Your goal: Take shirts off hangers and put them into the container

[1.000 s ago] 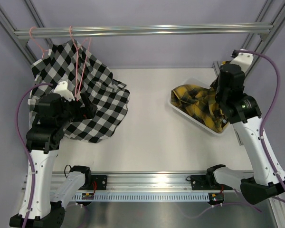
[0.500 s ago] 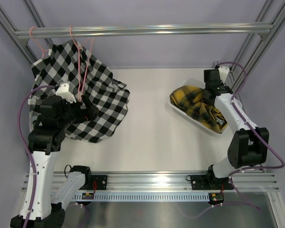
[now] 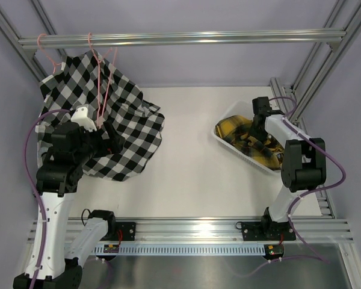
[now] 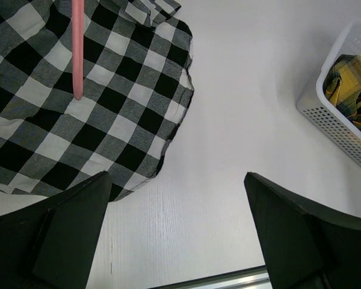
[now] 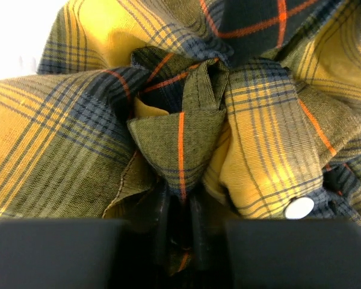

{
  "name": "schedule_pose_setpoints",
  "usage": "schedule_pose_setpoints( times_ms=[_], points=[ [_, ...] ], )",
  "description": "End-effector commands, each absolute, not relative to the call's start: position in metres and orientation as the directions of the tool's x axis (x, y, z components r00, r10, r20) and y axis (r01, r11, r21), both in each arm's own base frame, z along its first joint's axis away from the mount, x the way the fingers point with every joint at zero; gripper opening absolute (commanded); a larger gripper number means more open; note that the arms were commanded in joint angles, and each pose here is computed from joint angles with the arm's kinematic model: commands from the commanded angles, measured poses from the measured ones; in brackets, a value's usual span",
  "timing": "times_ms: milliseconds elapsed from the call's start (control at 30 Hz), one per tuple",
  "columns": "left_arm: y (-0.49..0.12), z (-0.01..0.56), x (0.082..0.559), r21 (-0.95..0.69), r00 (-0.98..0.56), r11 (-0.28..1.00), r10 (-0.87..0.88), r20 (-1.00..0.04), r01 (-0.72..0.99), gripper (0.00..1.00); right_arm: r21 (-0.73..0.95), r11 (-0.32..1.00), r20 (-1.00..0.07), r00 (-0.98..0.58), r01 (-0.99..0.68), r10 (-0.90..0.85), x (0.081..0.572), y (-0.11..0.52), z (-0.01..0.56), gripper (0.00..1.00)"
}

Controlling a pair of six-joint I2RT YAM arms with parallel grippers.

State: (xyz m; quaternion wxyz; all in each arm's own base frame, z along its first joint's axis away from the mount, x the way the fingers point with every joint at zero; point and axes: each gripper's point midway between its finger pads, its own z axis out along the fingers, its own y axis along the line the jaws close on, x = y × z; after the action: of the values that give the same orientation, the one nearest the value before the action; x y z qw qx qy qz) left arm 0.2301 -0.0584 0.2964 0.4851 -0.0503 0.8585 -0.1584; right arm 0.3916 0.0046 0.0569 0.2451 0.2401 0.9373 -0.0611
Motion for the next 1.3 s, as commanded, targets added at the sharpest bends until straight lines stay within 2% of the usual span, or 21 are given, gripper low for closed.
schedule_pose_setpoints(
  times_ms=[0, 67, 100, 233, 333, 433, 467, 533, 567, 600, 700, 833, 933, 1267],
  points=[
    [-0.062, 0.312, 0.230, -0.329, -0.481, 0.938, -0.242, -0.843, 0.104, 0.99, 0.014, 0.881, -0.484, -0.768, 0.473, 0.420, 0.381, 0.004, 0.088, 0.31],
    [-0.062, 0.314, 0.229, -0.327, -0.477, 0.939, -0.241, -0.845, 0.105, 0.99, 0.021, 0.887, -0.547, -0.737, 0.462, 0.397, 0.389, -0.001, 0.124, 0.42],
    [-0.062, 0.315, 0.229, -0.329, -0.478, 0.939, -0.243, -0.844, 0.104, 0.99, 0.045, 0.891, -0.590, -0.708, 0.453, 0.390, 0.391, -0.001, 0.149, 0.52],
    [-0.060, 0.318, 0.230, -0.324, -0.472, 0.941, -0.242, -0.848, 0.100, 0.99, 0.117, 0.909, -0.681, -0.635, 0.400, 0.366, 0.386, 0.002, 0.220, 0.72],
    [-0.060, 0.317, 0.231, -0.323, -0.479, 0.942, -0.242, -0.844, 0.094, 0.99, 0.168, 0.924, -0.691, -0.627, 0.345, 0.360, 0.370, 0.013, 0.242, 0.74],
    [-0.061, 0.317, 0.233, -0.326, -0.483, 0.941, -0.244, -0.841, 0.093, 0.99, 0.238, 0.931, -0.673, -0.644, 0.277, 0.364, 0.348, 0.028, 0.243, 0.72],
    [-0.061, 0.316, 0.232, -0.326, -0.486, 0.941, -0.244, -0.839, 0.092, 0.99, 0.264, 0.929, -0.667, -0.646, 0.259, 0.370, 0.342, 0.033, 0.243, 0.65],
    [-0.060, 0.317, 0.233, -0.325, -0.484, 0.941, -0.244, -0.841, 0.090, 0.99, 0.346, 0.919, -0.647, -0.662, 0.187, 0.378, 0.324, 0.052, 0.239, 0.58],
    [-0.060, 0.318, 0.233, -0.323, -0.484, 0.942, -0.243, -0.841, 0.089, 0.99, 0.378, 0.912, -0.642, -0.664, 0.162, 0.384, 0.319, 0.058, 0.239, 0.50],
    [-0.059, 0.318, 0.233, -0.318, -0.484, 0.944, -0.240, -0.842, 0.084, 0.99, 0.426, 0.898, -0.640, -0.665, 0.111, 0.386, 0.310, 0.069, 0.246, 0.46],
    [-0.057, 0.318, 0.235, -0.311, -0.484, 0.947, -0.238, -0.842, 0.076, 0.99, 0.472, 0.876, -0.608, -0.684, 0.099, 0.404, 0.299, 0.078, 0.232, 0.36],
    [-0.057, 0.317, 0.237, -0.317, -0.487, 0.946, -0.245, -0.839, 0.071, 0.99, 0.428, 0.884, -0.546, -0.725, 0.190, 0.421, 0.296, 0.070, 0.193, 0.32],
    [-0.057, 0.318, 0.236, -0.319, -0.487, 0.945, -0.248, -0.838, 0.069, 0.99, 0.350, 0.893, -0.543, -0.716, 0.283, 0.439, 0.303, 0.051, 0.164, 0.28],
    [-0.054, 0.312, 0.231, -0.299, -0.499, 0.953, -0.231, -0.835, 0.059, 0.99, 0.237, 0.812, -0.421, -0.697, 0.534, 0.581, 0.336, 0.006, 0.070, 0.28]
  ],
)
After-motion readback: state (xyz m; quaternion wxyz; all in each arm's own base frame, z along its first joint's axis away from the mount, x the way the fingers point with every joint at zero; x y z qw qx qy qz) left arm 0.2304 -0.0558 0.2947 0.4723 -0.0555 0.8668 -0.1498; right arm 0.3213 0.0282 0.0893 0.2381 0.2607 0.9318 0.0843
